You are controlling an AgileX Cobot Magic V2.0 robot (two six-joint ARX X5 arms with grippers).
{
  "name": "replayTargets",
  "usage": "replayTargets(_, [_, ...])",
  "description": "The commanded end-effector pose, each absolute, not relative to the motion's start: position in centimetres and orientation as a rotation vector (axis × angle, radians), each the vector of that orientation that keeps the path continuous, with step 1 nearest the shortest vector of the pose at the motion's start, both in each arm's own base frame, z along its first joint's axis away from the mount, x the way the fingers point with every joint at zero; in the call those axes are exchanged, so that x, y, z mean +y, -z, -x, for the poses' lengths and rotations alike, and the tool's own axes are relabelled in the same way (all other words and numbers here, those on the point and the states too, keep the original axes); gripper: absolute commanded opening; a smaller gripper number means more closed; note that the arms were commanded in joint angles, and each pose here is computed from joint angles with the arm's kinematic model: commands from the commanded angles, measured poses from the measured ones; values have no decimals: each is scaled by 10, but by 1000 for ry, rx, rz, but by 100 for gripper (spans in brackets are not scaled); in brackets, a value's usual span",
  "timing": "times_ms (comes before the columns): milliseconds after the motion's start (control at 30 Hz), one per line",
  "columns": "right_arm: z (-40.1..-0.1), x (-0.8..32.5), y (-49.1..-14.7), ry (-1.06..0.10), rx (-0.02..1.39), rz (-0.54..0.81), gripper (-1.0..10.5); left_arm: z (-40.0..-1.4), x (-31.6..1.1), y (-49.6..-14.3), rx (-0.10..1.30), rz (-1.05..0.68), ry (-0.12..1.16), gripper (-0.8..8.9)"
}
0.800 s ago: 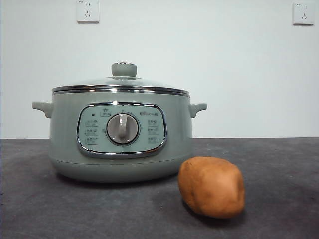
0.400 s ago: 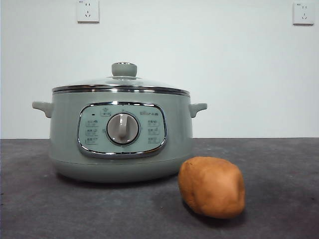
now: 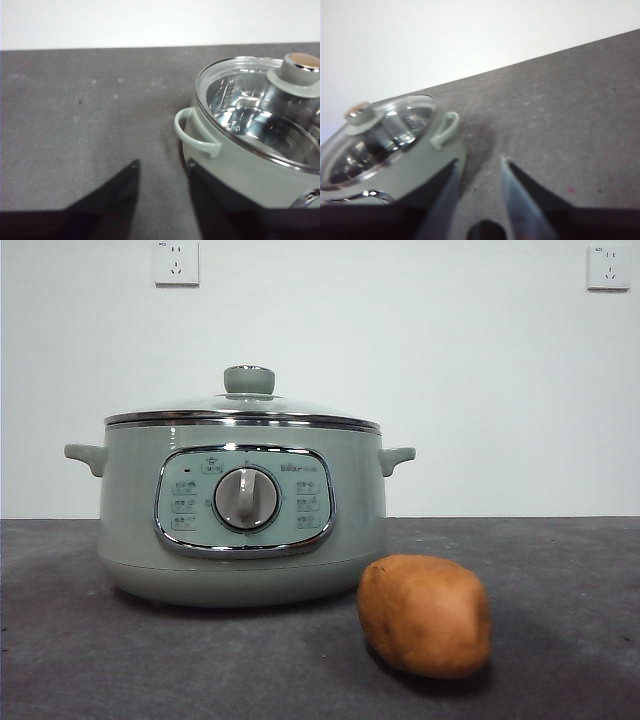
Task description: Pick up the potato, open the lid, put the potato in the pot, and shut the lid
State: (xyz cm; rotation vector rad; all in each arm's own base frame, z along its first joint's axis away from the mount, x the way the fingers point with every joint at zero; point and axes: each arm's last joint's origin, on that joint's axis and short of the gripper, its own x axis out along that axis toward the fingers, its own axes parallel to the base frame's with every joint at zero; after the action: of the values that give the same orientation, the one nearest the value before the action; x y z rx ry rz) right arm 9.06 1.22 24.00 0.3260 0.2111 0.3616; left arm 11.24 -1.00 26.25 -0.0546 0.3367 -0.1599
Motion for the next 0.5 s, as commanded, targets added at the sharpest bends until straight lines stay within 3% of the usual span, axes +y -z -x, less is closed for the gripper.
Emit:
replayTargets(33, [-92,13,-261,-378,235,-338,577,-118,-10,-277,383,66,159,479])
replayTargets(133, [-96,13,-280,-386,310,-352,638,-123,-11,-293,441,68,159,480])
replayTargets(300, [-106,15,-302,-424,449,-313,638,-132,-13,-319,530,84,207,480])
replayTargets(500, [-124,16,-313,-428,698,-351,633,-145,-18,-337,630,135,347,476])
